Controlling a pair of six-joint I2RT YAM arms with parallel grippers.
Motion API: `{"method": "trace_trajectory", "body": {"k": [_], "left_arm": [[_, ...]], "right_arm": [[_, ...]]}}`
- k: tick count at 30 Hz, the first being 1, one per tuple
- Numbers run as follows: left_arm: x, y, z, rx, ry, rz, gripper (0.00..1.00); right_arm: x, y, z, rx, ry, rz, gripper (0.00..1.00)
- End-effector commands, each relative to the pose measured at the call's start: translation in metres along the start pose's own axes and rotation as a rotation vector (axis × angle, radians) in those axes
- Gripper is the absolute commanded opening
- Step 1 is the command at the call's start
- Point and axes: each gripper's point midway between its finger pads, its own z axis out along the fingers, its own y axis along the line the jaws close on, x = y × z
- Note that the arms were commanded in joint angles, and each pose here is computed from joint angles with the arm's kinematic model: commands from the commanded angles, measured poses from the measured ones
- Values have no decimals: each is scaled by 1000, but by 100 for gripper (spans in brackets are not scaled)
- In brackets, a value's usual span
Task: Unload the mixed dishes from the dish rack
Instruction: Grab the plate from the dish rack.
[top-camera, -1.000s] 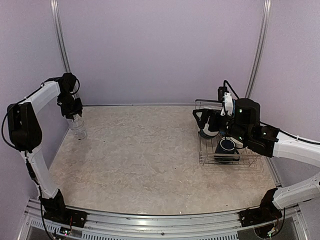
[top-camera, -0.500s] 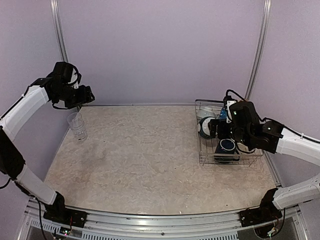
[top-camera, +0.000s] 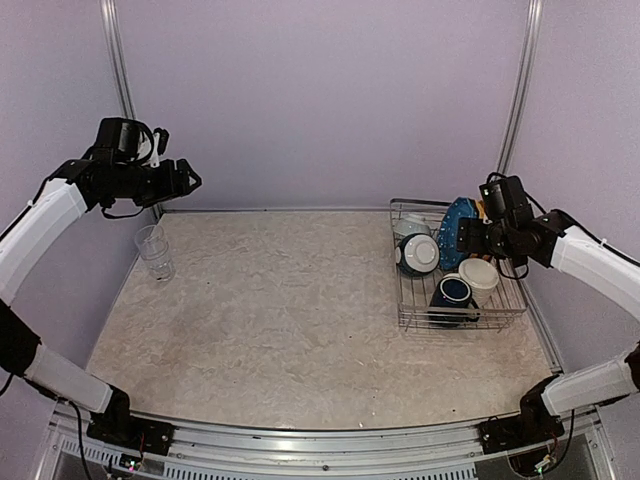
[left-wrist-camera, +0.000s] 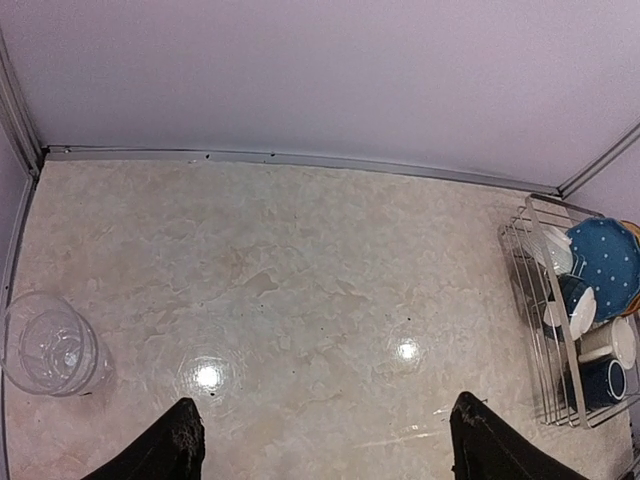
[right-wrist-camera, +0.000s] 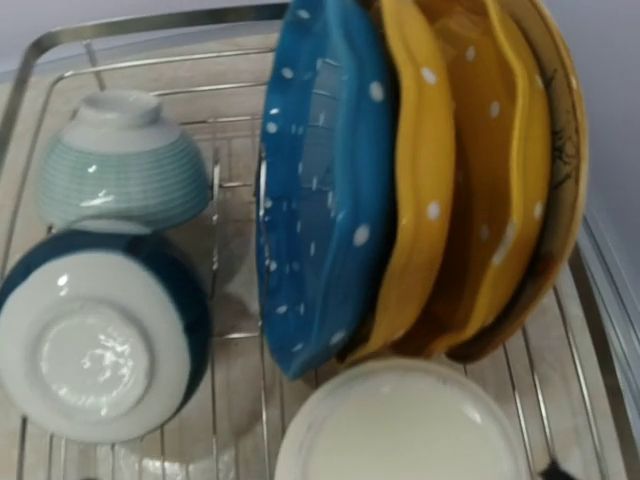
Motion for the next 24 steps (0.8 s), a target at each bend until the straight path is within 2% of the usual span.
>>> {"method": "trace_trajectory", "body": {"k": [1,12,17,24], "left_arm": [[5,-10,3,37,18,13,81],[10,-26,4,105,49,-7,82],[9,-28,2,117,46,-14,83],[9,-30,1,130,51,-25,83]], "right_arm": [[-5,10,20,-51,66,-4,90],[-26,16,71,12,128,20,71],[-28,23,88,23,138,27,66],[-25,12,105,149,169,23,62]]}}
